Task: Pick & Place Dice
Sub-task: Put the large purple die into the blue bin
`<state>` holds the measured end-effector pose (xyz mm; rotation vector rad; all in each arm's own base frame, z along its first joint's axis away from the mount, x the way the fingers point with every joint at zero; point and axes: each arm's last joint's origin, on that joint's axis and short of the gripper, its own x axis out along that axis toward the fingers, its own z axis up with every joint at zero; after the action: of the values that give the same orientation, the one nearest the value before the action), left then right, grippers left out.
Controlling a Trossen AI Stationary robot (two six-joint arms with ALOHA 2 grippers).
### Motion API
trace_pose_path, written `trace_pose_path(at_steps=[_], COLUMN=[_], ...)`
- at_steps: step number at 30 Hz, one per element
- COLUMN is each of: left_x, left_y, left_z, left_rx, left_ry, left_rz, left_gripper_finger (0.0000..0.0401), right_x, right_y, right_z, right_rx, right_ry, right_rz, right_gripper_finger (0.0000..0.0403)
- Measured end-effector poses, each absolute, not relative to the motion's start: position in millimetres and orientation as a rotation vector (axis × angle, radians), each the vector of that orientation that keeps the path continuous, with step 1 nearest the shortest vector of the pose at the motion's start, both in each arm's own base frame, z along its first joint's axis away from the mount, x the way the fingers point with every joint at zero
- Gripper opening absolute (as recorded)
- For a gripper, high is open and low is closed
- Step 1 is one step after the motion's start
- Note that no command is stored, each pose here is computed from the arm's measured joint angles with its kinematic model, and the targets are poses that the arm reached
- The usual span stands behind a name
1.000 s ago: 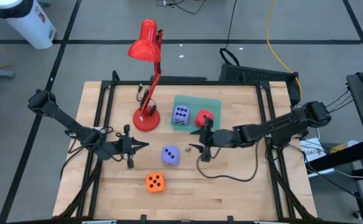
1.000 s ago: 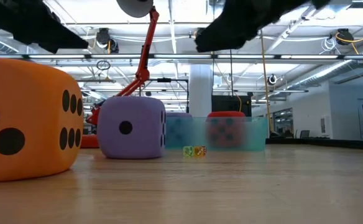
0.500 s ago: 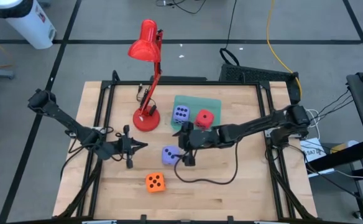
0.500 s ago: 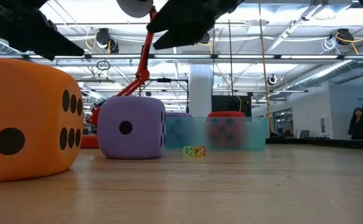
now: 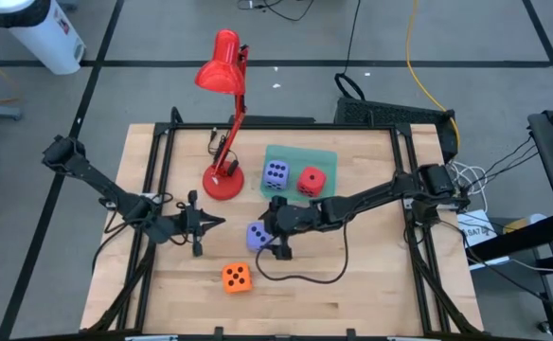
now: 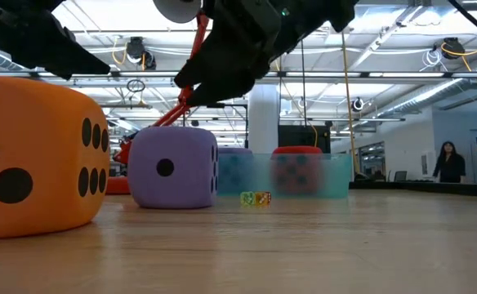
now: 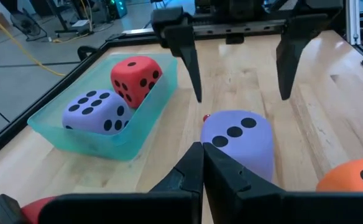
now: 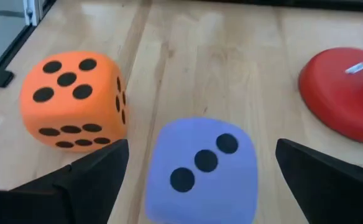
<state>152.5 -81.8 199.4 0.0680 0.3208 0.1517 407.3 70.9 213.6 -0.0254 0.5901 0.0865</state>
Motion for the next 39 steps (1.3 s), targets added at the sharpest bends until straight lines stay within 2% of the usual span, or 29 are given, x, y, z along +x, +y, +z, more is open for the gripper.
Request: trace_pose_path(at_steps=[18, 34, 39], left_x=[152.5, 152.5, 152.5], left_y=[-82.3, -82.8, -82.8], left_z=[199.2, 198.9, 198.9], left_rx=[0.067, 0.055, 0.055], left_ry=[0.327, 0.332, 0.332], left_rz=[0.134, 0.115, 0.115], left_gripper_finger=[0.0021, 0.0021, 0.0021], right_x=[413.1, 411.4, 416.8], right_y=[69.7, 70.9, 69.5], right_z=[193.0, 190.5, 177.5], right_rx=[-0.005, 0.043, 0.054], right_ry=[0.632, 0.666, 0.675], right_rz=[0.015, 0.05, 0.044], right_gripper_finger=[0.04, 0.04, 0.04])
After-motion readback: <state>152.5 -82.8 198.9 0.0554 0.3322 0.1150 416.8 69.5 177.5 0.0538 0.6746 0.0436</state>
